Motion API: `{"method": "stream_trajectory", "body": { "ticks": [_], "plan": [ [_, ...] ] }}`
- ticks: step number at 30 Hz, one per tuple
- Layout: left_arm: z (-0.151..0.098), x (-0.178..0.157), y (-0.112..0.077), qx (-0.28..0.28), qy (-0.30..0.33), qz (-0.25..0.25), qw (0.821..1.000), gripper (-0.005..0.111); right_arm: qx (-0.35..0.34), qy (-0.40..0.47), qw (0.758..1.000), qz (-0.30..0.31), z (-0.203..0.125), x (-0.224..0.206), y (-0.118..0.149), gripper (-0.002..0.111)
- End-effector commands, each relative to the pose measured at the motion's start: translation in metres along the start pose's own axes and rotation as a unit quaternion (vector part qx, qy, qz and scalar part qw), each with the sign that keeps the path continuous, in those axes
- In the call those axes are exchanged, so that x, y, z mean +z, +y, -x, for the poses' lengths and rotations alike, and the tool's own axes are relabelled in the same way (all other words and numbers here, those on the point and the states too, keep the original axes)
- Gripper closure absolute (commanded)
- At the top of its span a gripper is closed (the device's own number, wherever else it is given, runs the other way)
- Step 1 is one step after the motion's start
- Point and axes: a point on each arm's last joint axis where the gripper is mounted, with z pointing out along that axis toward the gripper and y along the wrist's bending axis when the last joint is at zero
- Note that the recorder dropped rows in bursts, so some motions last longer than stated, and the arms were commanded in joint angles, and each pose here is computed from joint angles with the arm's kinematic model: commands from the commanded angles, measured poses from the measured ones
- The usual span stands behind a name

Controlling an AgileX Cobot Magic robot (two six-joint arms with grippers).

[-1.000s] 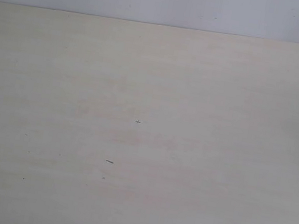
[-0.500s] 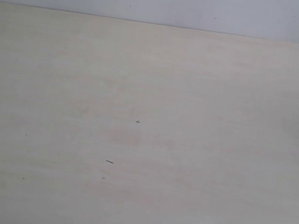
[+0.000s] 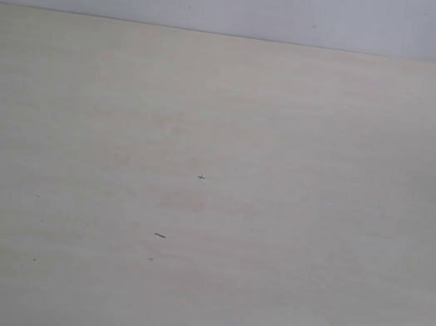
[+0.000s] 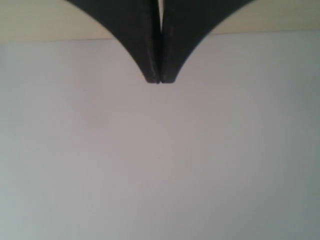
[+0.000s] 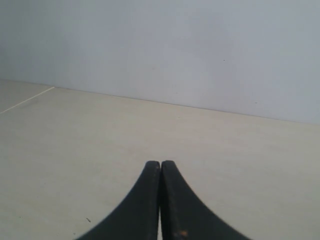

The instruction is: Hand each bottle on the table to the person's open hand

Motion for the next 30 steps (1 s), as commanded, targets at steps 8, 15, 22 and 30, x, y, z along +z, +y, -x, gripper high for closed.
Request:
{"method": "stream_trajectory", "body": {
  "ticks": [8, 15, 22, 30],
  "plan": [
    [-0.024, -0.004, 0.000, -0.010, 0.129, 0.006, 0.992, 0.107, -0.005, -0.003, 1.000, 0.001, -0.001, 0.000, 0.000, 0.108],
    [-0.044, -0.006, 0.005, -0.002, 0.162, 0.042, 0.986, 0.107, -0.005, -0.003, 1.000, 0.001, -0.001, 0.000, 0.000, 0.108],
    [-0.059, -0.009, 0.010, -0.033, 0.190, 0.073, 0.978, 0.107, -0.005, -0.003, 1.000, 0.001, -0.001, 0.000, 0.000, 0.108],
    [-0.061, -0.009, 0.010, -0.056, 0.199, 0.081, 0.975, 0.107, -0.005, -0.003, 1.000, 0.001, -0.001, 0.000, 0.000, 0.108]
  ]
}}
